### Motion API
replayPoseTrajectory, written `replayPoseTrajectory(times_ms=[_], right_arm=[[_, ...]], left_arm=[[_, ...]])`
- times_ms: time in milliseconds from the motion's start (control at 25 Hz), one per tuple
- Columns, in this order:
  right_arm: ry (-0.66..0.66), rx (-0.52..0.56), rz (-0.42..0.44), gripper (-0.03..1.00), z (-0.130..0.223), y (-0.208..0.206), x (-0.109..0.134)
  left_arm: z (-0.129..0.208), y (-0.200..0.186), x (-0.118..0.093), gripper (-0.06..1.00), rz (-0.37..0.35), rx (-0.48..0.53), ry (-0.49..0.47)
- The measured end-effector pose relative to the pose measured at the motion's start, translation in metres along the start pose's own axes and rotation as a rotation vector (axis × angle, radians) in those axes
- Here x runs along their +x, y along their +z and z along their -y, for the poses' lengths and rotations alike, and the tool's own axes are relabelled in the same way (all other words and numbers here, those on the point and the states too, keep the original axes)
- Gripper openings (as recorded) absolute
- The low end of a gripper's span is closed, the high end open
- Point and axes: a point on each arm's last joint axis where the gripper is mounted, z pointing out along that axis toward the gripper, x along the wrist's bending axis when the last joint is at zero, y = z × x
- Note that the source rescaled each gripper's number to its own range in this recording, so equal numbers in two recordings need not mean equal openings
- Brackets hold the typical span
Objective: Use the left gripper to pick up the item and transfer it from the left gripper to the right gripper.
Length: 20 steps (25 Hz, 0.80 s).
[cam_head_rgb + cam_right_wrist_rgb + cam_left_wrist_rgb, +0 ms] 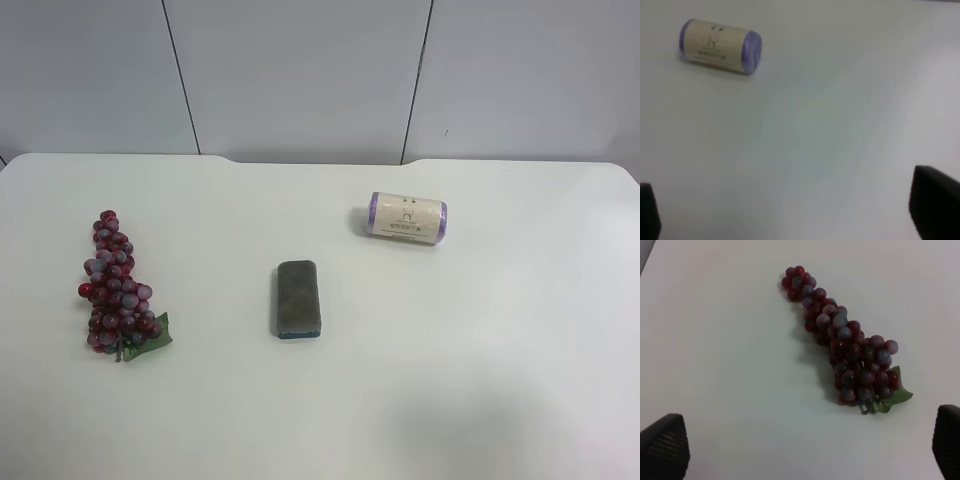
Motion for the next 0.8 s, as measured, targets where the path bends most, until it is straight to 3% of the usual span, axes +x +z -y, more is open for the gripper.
replayPoseTrajectory(times_ms=[800], right_arm=[[0.0,0.0,0.0,1.0,0.0,0.0,0.0]], left_arm=[[0.0,0.0,0.0,1.0,0.0,0.0,0.0]])
